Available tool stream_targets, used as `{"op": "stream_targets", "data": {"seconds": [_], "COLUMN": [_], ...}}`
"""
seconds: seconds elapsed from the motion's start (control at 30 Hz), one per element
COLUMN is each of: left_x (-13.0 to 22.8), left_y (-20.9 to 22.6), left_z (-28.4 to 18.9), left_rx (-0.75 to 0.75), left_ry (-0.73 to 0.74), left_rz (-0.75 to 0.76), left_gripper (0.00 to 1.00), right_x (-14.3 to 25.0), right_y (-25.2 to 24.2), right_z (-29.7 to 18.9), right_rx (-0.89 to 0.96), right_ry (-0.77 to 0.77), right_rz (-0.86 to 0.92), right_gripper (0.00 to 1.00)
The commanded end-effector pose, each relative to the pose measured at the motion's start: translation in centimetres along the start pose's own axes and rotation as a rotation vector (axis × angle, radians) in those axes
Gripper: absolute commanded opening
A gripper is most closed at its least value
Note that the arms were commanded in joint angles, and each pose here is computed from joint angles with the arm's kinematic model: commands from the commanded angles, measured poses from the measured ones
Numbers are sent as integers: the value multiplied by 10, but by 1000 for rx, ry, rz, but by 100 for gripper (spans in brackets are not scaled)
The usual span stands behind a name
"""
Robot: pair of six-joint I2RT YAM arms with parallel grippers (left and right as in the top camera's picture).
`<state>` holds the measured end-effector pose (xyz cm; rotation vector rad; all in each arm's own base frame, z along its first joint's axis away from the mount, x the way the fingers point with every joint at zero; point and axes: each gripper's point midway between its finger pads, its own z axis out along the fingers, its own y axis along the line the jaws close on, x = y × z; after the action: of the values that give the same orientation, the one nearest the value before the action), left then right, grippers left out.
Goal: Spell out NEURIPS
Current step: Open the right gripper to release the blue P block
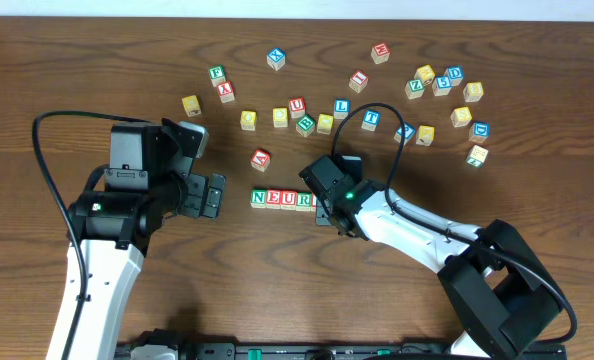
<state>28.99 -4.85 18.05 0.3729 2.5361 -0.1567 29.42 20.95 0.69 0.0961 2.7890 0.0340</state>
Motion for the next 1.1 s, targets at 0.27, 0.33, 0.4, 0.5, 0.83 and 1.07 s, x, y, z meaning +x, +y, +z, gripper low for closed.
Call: {"op": "stream_targets", "data": {"seconds": [0.27, 0.33, 0.4, 0.5, 0.83, 1.07], "left_x": [-9, -9, -9, -9, -9, -9], "left_y": [4, 4, 4, 4, 4, 4], "left_z": [-7, -7, -7, -7, -7, -7], "left_rx": [-17, -17, -17, -17, -17, -17], "left_ry": [-26, -26, -26, -26, -26, -26], "left_rz": [7, 7, 7, 7, 7, 7], "left_gripper": [98, 98, 98, 98, 98, 98], "right_x": [-8, -10, -14, -19, -32, -35], "right_y": [3, 3, 3, 3, 5, -2], "right_z": [-7, -11, -17, -28, -60, -63], "right_rx": [0, -6, -8, -18, -75, -45], "right_ry": [-23, -31, -45, -66, -130, -151], "right_rz": [1, 3, 6, 9, 21, 19], "right_gripper": [28, 28, 28, 28, 31, 32]}}
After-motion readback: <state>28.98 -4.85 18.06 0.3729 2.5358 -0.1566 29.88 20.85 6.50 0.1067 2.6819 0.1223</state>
